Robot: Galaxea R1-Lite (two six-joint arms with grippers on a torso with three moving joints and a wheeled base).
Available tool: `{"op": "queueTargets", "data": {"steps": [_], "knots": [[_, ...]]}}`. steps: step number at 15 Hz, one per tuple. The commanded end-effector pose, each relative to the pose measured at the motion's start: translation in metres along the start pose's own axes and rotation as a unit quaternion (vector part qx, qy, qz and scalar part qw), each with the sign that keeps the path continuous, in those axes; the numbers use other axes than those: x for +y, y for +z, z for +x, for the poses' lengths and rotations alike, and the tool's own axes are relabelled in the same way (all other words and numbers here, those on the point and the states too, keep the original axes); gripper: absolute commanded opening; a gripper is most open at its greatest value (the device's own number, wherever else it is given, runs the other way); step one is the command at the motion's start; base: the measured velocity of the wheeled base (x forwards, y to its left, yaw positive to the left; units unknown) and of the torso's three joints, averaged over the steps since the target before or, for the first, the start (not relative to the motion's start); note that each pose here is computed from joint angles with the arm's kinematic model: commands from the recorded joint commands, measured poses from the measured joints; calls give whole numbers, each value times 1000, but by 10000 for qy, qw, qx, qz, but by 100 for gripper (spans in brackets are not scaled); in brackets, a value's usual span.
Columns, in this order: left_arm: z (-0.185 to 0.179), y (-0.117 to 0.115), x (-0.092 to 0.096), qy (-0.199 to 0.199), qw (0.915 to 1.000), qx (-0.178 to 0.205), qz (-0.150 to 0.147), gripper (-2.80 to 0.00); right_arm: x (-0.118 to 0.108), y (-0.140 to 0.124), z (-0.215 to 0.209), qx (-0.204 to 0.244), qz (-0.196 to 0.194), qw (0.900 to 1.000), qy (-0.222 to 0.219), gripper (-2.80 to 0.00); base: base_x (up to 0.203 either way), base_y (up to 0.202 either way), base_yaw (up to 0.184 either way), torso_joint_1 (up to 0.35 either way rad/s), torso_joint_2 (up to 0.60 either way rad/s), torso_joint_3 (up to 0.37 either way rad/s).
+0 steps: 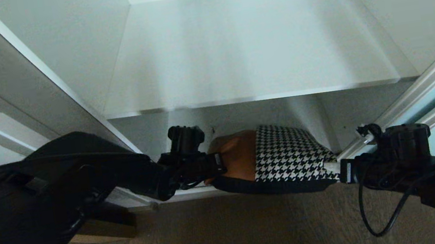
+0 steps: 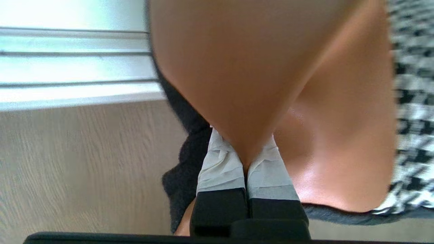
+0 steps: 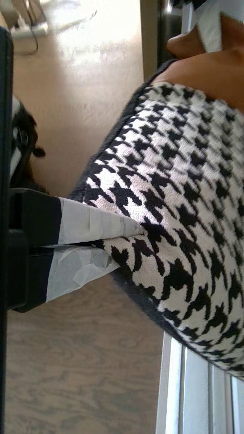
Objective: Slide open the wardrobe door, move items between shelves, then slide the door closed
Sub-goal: Place the pillow on the higher shelf
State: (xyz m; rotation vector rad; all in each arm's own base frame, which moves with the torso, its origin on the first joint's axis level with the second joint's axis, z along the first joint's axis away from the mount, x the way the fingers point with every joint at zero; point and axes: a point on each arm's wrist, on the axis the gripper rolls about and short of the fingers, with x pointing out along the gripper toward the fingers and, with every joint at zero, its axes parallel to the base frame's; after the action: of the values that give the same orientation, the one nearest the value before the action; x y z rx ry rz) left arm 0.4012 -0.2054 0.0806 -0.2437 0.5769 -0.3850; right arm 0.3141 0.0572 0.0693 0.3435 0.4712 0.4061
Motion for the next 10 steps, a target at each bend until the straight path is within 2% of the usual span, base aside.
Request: {"op": "queueTargets", "data": {"steps": [1, 5, 8, 10], "knots": [[-29, 13, -17, -178, 9997, -194, -9, -280, 16, 14, -20, -309, -58, 9994, 172, -280, 0, 0, 0, 0, 0, 0], [-61, 23, -32, -310, 9983, -391, -312, -280, 35, 21, -55, -542, -101, 9979, 338, -280, 0, 0, 0, 0, 0, 0], [-93, 28, -47, -325, 9974, -570, -288, -280, 46, 25, -80, -648, -127, 9971, 388, -280, 0, 0, 0, 0, 0, 0], [-118, 20, -52, -354, 9980, -470, -222, -280, 54, 27, -101, -669, -118, 9968, 417, -280, 0, 0, 0, 0, 0, 0]]}}
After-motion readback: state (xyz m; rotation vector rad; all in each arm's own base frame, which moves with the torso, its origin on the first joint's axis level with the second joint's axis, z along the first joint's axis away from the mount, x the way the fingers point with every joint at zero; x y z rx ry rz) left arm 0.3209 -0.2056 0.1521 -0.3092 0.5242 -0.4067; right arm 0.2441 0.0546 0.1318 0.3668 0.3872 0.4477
